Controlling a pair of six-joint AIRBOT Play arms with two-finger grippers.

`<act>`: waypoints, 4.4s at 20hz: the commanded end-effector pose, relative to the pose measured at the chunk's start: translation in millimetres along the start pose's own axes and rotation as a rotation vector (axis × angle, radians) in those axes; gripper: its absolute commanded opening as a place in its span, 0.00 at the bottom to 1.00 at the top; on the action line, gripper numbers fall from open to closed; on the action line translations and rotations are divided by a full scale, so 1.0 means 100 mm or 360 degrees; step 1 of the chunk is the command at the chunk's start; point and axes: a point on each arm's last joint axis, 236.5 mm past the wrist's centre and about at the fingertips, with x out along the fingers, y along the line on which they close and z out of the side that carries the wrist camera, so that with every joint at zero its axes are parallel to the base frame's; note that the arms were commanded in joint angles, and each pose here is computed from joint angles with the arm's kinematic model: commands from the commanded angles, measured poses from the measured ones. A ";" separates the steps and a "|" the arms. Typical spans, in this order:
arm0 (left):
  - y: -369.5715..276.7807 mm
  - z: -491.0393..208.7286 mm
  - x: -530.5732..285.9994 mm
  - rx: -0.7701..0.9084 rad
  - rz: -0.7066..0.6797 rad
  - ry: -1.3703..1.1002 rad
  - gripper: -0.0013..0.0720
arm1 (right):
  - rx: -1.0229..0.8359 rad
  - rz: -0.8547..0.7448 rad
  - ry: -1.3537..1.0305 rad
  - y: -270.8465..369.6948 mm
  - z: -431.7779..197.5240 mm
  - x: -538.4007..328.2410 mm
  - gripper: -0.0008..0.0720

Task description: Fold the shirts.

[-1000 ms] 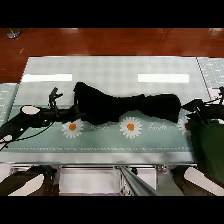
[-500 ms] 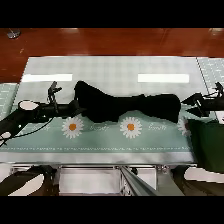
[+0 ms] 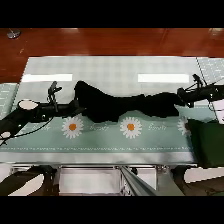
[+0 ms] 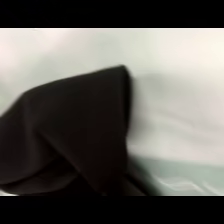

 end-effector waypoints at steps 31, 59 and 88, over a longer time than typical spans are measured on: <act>-0.81 1.19 -2.08 0.0578 0.0406 -0.0591 0.06 | -0.0390 -0.0258 -0.0614 0.87 -1.74 -1.33 0.04; 1.15 -0.06 -1.04 -0.0560 0.0287 0.0080 0.97 | 0.0293 -0.0046 -0.0402 -0.34 -0.74 -0.79 0.87; 0.63 0.13 -0.24 -0.0302 0.0111 -0.0112 0.06 | 0.0607 0.0186 -0.0347 -0.38 -0.81 -0.23 0.87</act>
